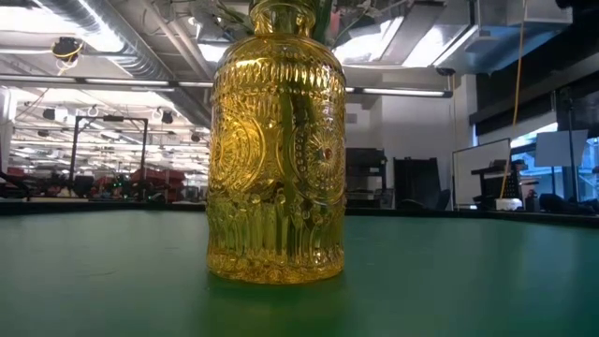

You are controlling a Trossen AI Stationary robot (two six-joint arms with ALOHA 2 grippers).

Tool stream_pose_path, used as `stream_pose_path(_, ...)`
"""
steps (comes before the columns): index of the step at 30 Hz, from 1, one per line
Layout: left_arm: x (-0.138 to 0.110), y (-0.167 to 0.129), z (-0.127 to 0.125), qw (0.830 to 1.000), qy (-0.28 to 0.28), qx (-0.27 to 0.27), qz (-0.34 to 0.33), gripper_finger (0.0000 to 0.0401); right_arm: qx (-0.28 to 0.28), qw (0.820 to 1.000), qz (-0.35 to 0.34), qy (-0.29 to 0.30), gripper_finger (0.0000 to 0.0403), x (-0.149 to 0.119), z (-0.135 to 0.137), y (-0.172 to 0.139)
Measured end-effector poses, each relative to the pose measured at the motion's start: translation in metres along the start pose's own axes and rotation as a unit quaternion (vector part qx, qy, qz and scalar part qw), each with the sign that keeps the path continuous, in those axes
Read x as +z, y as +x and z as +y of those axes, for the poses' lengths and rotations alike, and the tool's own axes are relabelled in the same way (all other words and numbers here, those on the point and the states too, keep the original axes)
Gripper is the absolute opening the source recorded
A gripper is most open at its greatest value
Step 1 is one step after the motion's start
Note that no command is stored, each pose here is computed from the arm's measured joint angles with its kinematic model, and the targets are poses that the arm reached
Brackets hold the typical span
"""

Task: Sort flowers into vase by color
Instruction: Put the violet flowers into the yellow crystal vase

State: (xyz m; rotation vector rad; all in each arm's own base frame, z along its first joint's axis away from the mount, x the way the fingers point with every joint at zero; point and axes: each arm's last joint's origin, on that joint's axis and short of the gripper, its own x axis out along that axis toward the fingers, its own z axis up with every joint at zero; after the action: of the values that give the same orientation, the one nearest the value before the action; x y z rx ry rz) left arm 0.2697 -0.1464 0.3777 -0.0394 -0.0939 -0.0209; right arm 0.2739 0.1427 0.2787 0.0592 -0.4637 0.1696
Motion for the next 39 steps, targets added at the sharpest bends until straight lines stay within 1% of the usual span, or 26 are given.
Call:
stream_pose_path(5,-0.005,0.021,-0.001,1.0,0.017,0.014,0.009,0.0236,-0.022,0.999,0.033,-0.01,0.0012,0.0,0.001,0.009)
stream_pose_path(11,-0.013,0.037,0.004,0.999,0.023,0.032,0.016,0.0237,-0.028,0.999,0.036,-0.008,0.0012,0.001,0.001,0.01)
stream_pose_path(18,-0.012,0.053,0.012,0.999,0.019,0.031,0.01,0.0237,-0.029,0.999,0.045,-0.003,0.0012,-0.001,0.001,0.01)
stream_pose_path(23,-0.013,0.058,0.021,0.999,0.005,0.046,0.009,0.0236,-0.03,0.998,0.05,-0.002,0.0012,-0.002,0.001,0.01)
stream_pose_path(29,-0.011,0.058,0.023,0.999,-0.006,0.048,0.001,0.023,-0.03,0.998,0.056,-0.003,0.0012,-0.003,0.001,0.01)
stream_pose_path(34,-0.01,0.059,0.025,0.999,-0.009,0.051,-0.003,0.0207,-0.033,0.998,0.057,0.001,0.0012,-0.004,0.001,0.01)
stream_pose_path(36,-0.009,0.059,0.025,0.999,-0.012,0.051,-0.011,0.019,-0.034,0.998,0.058,0.001,0.0012,-0.004,0.001,0.01)
stream_pose_path(39,-0.006,0.059,0.025,0.998,-0.017,0.051,-0.022,0.0151,-0.036,0.998,0.059,0.0,0.0012,-0.004,0.001,0.01)
